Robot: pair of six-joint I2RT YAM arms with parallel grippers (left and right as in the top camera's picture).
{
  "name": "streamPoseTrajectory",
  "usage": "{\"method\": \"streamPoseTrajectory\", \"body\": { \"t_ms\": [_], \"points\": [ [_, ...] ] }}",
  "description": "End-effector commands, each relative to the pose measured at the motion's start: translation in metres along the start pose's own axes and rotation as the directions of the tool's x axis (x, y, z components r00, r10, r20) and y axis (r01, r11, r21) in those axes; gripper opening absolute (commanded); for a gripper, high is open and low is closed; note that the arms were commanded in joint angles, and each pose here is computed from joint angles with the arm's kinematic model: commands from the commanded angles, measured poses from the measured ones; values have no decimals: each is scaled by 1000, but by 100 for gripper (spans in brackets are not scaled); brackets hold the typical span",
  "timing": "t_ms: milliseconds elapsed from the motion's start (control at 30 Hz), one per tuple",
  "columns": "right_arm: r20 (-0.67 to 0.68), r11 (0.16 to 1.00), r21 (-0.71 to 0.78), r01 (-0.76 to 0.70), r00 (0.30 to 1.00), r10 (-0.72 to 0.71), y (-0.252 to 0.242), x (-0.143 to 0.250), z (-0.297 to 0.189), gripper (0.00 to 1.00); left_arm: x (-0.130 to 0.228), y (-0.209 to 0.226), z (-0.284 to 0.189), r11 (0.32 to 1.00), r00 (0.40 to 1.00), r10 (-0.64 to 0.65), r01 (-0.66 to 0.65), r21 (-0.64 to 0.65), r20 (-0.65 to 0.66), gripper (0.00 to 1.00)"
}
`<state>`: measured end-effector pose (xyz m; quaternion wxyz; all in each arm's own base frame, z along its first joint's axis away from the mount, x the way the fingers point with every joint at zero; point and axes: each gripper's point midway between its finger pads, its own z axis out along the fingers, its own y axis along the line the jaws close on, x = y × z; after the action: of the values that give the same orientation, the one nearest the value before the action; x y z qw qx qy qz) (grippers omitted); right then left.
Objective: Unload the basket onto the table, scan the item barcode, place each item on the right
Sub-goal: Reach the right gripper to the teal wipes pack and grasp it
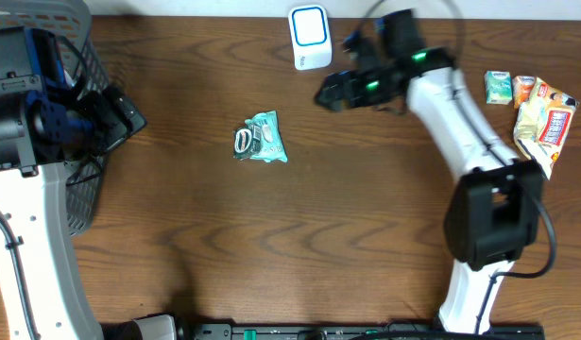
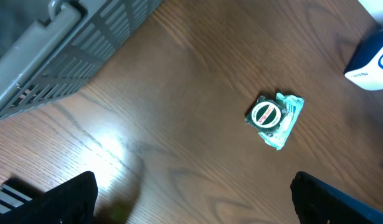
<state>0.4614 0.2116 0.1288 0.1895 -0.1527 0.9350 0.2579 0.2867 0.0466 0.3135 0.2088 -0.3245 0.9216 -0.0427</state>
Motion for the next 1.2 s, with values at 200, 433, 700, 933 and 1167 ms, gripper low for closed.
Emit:
{"method": "streamPoseTrajectory", "body": {
  "t_ms": [200, 433, 700, 933, 1167],
  "points": [
    [-48, 999, 38, -15, 999, 17, 69, 34, 92, 65, -2, 2, -2, 1000, 1000, 5, -5, -5, 8, 98],
    [-35, 999, 21, 42, 999, -41, 106, 42, 112, 31, -1, 2, -2, 1000, 1000, 5, -5, -5, 8, 98],
    [-47, 997, 65, 36, 998, -33, 115, 55, 125, 18, -1, 2, -2, 1000, 1000, 5, -5, -5, 8, 98],
    [-85, 1000, 12, 25, 996, -24, 125, 67, 138, 18, -2, 2, -2, 1000, 1000, 5, -5, -5, 8, 98],
    [-75, 995, -72, 71, 994, -76, 154, 69, 142, 18, -2, 2, -2, 1000, 1000, 5, -5, -5, 8, 98]
  ]
}}
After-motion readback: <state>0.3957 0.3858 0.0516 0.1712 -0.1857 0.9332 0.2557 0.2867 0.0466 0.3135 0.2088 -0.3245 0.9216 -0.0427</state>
